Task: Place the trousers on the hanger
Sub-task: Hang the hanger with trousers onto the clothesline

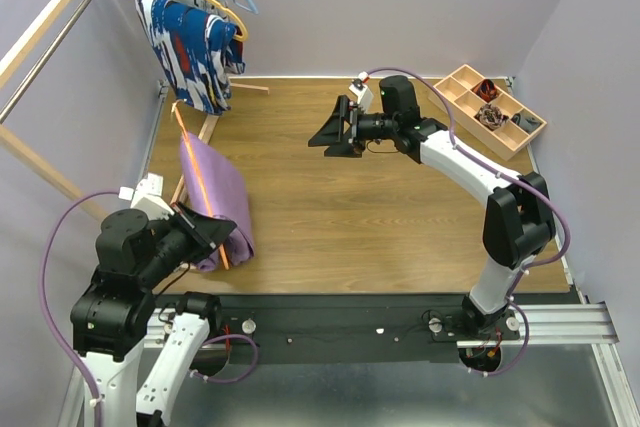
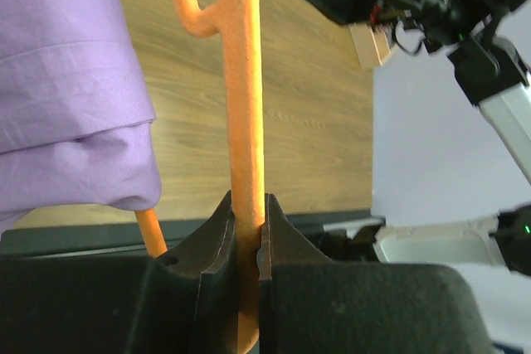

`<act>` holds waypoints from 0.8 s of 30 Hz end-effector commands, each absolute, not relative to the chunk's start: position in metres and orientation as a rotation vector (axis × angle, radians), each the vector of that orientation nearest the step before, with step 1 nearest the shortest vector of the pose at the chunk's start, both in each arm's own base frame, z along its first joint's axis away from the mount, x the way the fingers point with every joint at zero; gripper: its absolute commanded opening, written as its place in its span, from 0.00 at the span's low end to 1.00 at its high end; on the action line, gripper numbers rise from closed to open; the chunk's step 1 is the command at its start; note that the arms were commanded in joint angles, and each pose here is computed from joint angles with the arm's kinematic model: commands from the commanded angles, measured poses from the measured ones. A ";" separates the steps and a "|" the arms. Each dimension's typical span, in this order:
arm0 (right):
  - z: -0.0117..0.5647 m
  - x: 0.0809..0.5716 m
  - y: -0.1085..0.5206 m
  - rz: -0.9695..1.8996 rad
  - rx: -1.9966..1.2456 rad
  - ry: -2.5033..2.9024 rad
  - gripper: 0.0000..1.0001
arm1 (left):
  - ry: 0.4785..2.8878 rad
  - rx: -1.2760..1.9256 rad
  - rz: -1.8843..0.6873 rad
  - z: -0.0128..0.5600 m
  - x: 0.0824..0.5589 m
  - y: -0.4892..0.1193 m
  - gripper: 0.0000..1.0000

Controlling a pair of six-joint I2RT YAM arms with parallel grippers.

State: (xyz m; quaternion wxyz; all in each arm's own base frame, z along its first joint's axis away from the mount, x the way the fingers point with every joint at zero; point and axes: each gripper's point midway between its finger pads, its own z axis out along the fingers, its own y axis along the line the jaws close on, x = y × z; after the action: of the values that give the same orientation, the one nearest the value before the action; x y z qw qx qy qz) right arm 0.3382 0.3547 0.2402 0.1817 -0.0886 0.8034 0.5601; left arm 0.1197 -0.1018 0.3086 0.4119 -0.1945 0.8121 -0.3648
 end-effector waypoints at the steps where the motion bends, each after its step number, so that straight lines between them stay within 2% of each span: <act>1: 0.238 0.332 0.354 1.593 -0.289 2.270 1.00 | 1.807 -0.471 -0.787 0.351 0.167 -0.081 0.00; 12: 0.237 0.333 0.348 1.554 -0.262 2.264 1.00 | 1.500 -0.576 -0.589 0.408 0.239 -0.039 0.00; 24: 0.229 0.342 0.351 1.563 -0.249 2.287 1.00 | 1.232 -0.631 -0.580 0.468 0.284 -0.023 0.00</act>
State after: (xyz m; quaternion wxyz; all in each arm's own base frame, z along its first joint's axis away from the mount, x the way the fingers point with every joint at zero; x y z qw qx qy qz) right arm 0.3352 0.3520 0.2289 0.1748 -0.0864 0.8091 0.5544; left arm 0.2731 -0.0433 0.3874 0.6287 -0.2880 0.6731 -0.2622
